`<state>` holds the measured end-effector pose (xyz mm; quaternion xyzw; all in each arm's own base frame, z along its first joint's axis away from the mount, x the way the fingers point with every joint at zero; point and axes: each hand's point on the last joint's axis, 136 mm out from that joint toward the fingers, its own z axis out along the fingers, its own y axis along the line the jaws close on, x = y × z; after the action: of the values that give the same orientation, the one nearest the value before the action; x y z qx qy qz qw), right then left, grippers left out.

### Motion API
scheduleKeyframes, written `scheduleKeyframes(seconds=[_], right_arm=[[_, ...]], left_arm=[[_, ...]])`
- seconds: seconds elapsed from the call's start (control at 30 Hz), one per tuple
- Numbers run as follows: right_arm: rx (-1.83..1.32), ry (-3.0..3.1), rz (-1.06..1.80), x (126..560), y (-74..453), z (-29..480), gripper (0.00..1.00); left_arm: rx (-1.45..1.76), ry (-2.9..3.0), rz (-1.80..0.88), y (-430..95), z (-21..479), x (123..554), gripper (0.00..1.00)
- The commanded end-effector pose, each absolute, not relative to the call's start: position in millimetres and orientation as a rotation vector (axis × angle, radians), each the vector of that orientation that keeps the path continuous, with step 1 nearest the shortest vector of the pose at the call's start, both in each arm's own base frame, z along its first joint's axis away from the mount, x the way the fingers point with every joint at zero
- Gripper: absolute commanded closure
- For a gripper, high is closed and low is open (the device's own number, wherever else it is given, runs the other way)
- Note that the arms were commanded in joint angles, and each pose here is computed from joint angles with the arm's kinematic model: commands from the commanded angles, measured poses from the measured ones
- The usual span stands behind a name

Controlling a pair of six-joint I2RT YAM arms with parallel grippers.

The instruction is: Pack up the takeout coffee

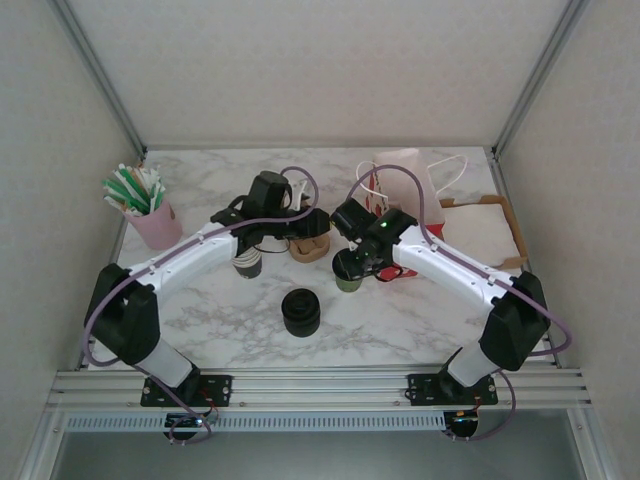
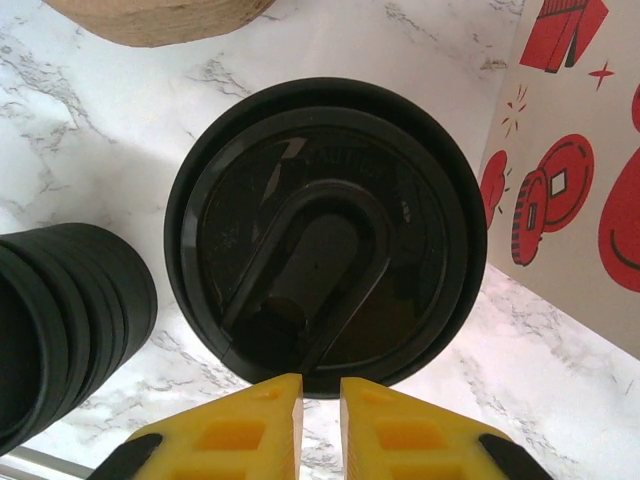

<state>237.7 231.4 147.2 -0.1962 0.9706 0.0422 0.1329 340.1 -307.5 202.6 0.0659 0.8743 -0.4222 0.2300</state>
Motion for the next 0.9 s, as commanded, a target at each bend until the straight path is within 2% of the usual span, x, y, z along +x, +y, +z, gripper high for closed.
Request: scheduleKeyframes(seconds=[0.0, 0.87], right_arm=[[-0.535, 2.823, 0.128, 244, 235, 144, 0.83], [-0.521, 2.960, 0.055, 228, 226, 102, 0.83]], left_arm=[[0.220, 2.423, -1.194, -317, 200, 335, 0.71], [0.223, 2.519, -1.207, -327, 157, 325, 0.75]])
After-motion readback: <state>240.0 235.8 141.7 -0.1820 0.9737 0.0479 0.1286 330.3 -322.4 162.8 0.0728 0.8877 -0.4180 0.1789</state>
